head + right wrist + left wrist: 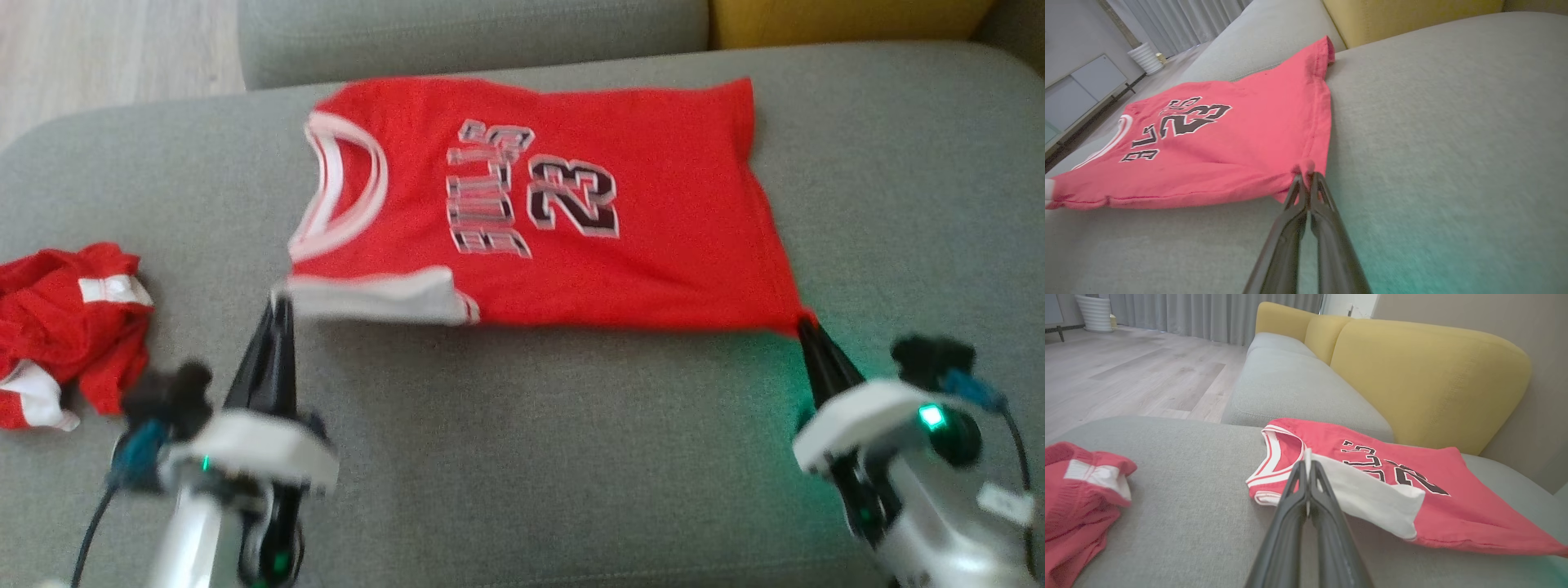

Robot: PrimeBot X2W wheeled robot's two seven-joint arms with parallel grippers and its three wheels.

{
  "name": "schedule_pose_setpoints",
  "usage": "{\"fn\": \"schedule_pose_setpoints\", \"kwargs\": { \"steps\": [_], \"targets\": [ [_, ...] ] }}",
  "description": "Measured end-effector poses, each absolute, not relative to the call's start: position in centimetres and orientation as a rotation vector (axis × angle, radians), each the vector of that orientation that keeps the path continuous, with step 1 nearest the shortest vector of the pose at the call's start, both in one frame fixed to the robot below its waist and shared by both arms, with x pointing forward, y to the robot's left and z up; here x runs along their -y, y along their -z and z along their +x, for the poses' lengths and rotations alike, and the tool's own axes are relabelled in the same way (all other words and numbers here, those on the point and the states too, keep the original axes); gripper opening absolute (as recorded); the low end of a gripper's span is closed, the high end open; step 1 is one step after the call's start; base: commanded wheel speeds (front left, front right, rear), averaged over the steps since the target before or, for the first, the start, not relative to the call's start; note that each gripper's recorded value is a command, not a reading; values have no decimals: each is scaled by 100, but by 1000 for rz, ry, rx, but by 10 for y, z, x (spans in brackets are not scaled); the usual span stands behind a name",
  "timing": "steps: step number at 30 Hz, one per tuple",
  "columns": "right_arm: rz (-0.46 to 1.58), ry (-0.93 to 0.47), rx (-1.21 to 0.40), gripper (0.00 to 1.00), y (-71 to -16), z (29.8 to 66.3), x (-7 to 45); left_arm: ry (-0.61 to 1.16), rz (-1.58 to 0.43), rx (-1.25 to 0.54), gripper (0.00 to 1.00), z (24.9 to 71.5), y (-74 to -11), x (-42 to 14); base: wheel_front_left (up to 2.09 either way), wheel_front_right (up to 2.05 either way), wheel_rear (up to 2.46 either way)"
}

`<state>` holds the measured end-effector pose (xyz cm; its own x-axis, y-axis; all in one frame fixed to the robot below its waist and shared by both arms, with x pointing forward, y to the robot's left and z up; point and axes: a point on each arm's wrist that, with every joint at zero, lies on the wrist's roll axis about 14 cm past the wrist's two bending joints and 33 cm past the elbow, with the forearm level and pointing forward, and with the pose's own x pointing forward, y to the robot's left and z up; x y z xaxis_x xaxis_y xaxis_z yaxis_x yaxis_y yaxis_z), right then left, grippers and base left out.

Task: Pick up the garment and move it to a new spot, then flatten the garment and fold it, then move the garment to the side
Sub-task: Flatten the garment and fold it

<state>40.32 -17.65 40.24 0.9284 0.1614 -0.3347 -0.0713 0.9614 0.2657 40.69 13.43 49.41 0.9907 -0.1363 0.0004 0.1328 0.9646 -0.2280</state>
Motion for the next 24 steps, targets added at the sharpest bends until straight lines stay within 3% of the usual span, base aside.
{"fn": "schedule_pose_setpoints", "kwargs": {
  "steps": [13,24],
  "targets": [
    [246,-38,-459,0,-384,329,202,92,-220,-189,0,305,-498,-143,0,0,0],
    [239,4,-508,0,-400,296,199,70,-233,-221,0,284,-501,-145,0,0,0]
  ]
}}
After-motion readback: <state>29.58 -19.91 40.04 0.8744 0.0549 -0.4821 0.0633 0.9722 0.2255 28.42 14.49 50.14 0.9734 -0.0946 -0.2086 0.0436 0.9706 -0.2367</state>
